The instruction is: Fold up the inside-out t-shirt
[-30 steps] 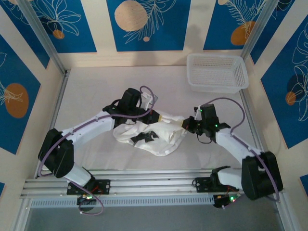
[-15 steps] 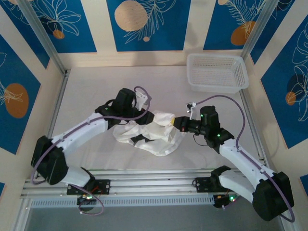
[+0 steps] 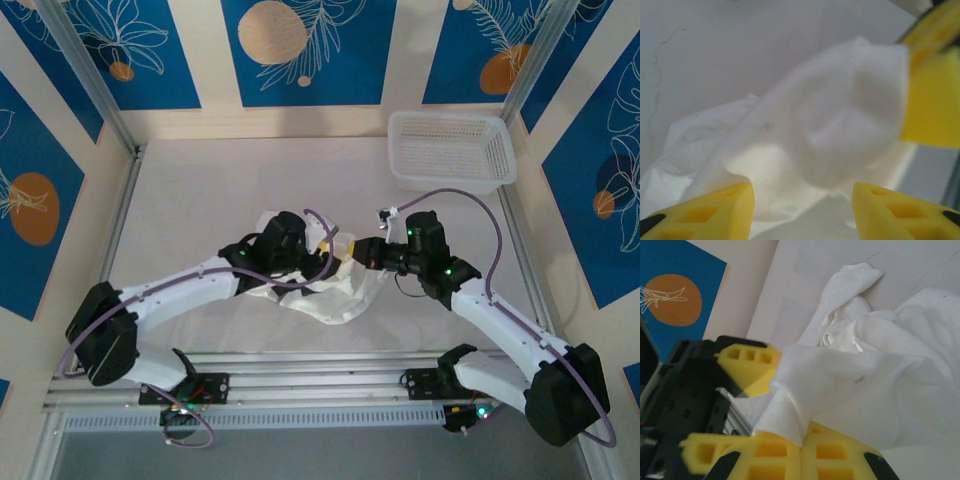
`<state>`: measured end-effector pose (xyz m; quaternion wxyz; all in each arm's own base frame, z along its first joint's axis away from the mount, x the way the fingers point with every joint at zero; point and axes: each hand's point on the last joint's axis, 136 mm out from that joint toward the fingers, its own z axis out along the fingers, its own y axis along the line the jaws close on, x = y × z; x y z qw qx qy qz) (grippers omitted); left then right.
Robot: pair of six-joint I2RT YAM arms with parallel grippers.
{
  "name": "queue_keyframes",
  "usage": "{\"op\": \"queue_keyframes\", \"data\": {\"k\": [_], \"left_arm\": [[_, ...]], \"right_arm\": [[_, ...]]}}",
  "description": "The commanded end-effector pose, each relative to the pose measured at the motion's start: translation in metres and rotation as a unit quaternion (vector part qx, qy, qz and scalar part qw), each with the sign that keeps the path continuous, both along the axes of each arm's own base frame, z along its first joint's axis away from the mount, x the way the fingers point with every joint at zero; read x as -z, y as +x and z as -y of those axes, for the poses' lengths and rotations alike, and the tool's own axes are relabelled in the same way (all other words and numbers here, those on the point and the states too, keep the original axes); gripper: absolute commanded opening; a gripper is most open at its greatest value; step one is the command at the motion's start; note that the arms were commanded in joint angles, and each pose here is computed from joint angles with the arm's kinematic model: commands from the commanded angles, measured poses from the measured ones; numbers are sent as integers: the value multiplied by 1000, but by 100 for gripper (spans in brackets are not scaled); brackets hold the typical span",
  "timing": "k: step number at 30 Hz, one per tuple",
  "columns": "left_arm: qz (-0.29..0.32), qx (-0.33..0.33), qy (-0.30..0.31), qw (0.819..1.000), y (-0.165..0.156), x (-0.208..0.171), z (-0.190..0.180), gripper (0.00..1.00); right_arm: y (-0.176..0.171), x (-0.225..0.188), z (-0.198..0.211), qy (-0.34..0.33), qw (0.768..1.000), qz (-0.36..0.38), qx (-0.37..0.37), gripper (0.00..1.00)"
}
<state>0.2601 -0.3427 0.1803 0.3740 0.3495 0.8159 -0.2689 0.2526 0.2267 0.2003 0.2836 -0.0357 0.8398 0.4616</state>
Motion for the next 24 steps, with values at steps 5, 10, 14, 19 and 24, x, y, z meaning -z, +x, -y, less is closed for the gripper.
{"op": "queue_keyframes", "data": {"k": [5, 10, 14, 19, 24], "left_arm": [[38, -62, -19, 997, 36, 0, 15, 55], [47, -90, -11, 995, 57, 3, 12, 73], [40, -95, -21, 994, 64, -2, 15, 71], [16, -122, -58, 991, 68, -20, 0, 49], [-21, -118, -136, 983, 63, -57, -19, 15]], "right_arm": [[-2, -14, -5, 7, 1000, 15, -7, 0], [-10, -15, -14, 13, 999, 14, -32, 0], [-11, -14, -14, 8, 999, 13, -34, 0], [-9, 0, -1, -20, 1000, 6, -1, 0], [-8, 24, 17, -54, 998, -28, 32, 0]]}}
